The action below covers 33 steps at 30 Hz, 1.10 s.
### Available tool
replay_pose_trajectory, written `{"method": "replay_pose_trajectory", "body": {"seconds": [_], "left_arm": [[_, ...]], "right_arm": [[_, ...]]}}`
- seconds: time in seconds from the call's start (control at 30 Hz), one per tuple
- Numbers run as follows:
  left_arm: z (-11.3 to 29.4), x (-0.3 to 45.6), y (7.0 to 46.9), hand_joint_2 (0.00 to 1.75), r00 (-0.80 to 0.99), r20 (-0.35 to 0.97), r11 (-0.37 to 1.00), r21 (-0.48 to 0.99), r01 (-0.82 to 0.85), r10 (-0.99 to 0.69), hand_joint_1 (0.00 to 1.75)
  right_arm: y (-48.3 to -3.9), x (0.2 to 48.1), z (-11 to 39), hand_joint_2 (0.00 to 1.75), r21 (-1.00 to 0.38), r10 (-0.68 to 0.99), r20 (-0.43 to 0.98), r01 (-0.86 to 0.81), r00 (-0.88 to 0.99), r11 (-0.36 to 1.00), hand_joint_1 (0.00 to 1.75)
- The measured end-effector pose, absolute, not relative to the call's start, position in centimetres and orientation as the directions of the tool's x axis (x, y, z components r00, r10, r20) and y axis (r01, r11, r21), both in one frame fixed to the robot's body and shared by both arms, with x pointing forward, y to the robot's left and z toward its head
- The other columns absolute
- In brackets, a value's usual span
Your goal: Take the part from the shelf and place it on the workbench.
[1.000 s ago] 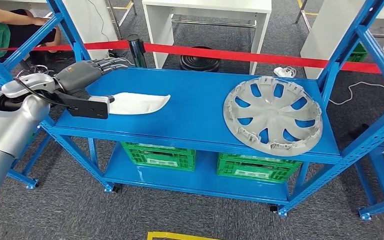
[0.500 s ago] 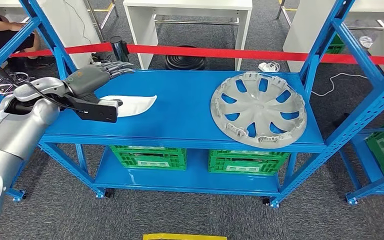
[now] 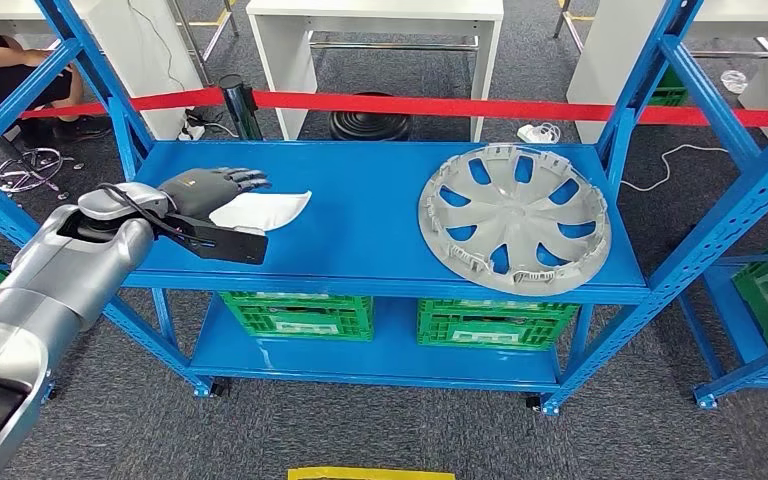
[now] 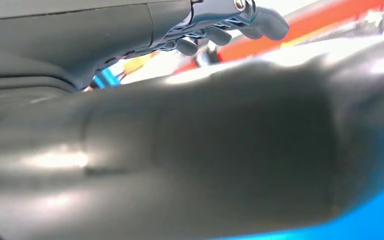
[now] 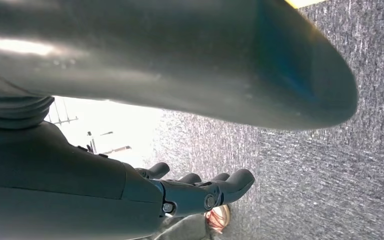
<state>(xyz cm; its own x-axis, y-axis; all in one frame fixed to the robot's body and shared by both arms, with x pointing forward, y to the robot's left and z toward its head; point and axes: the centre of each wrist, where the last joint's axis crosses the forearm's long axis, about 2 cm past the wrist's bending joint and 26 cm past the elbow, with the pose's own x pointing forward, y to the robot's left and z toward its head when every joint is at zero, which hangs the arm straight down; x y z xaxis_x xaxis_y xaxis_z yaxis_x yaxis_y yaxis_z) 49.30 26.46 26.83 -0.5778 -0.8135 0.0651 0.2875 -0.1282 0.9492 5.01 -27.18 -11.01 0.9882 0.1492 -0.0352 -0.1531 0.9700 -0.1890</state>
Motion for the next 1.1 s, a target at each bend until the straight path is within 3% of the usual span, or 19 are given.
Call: {"method": "replay_pose_trajectory", "body": {"seconds": [0.6, 1.1], "left_arm": [[26.1, 49.5, 28.5, 0.00, -0.512, 0.012, -0.185, 0.925, 0.332, -0.859, 0.00], [25.6, 49.3, 27.5, 0.00, -0.485, -0.008, -0.183, 0.931, 0.316, -0.875, 0.00]], "right_arm": [[-26.3, 5.9, -10.8, 0.00, -0.170, 0.153, -0.015, -0.154, 0.988, 0.973, 0.00], [-24.3, 6.7, -10.6, 0.00, -0.147, 0.155, 0.006, -0.152, 0.988, 0.977, 0.00]]}}
